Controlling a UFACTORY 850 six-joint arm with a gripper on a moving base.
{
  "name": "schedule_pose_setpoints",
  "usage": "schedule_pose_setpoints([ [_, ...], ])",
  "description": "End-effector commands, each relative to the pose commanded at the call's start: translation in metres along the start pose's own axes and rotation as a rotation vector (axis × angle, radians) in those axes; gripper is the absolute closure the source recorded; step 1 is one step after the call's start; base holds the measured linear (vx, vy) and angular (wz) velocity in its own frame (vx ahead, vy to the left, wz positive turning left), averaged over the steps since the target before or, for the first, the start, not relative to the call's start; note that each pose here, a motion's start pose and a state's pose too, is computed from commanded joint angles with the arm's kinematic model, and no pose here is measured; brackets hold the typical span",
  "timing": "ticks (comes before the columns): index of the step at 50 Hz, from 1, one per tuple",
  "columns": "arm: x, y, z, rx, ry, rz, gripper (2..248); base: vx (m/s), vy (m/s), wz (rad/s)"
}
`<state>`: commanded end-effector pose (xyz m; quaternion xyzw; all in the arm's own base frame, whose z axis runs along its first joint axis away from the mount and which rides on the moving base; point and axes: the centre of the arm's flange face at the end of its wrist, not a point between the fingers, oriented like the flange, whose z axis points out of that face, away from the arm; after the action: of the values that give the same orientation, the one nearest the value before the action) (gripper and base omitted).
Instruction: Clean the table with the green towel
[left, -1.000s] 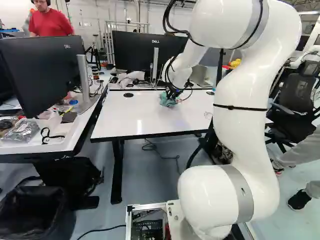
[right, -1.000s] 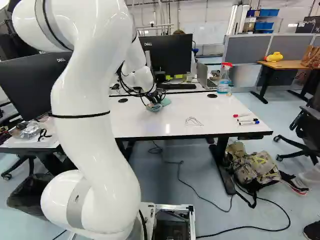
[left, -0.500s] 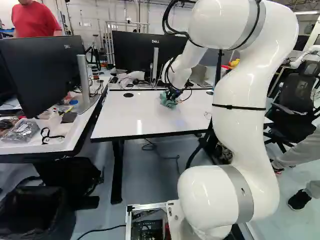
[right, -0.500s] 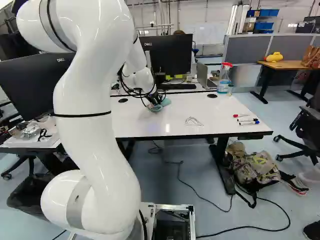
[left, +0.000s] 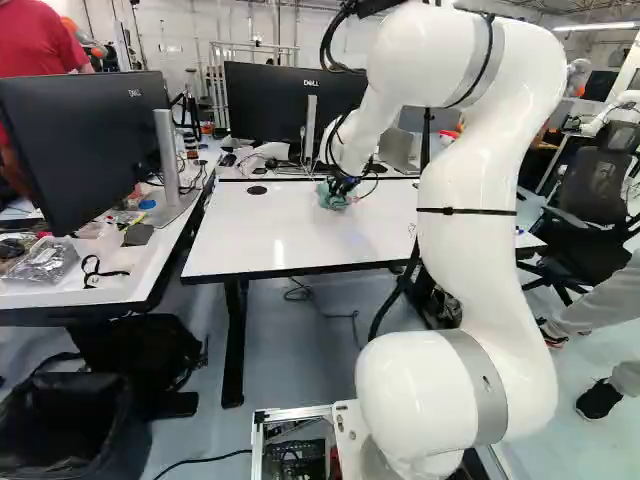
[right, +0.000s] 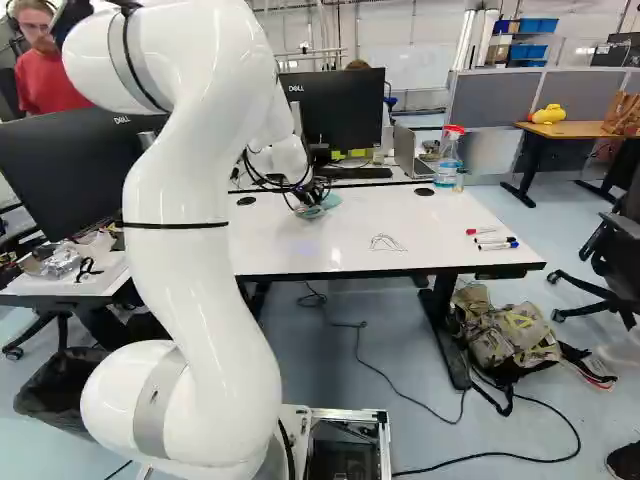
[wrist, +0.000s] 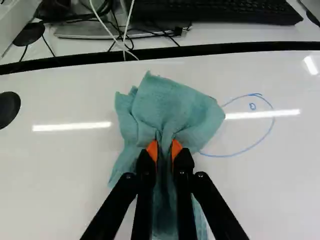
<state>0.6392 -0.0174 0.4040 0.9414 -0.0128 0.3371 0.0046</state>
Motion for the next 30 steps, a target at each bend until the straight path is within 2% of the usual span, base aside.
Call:
schedule_pose_setpoints([
  [30, 0.038, 0.001, 0.039, -0.001, 0.046, 0.001, 199, 0.0, 0.0, 0.0],
])
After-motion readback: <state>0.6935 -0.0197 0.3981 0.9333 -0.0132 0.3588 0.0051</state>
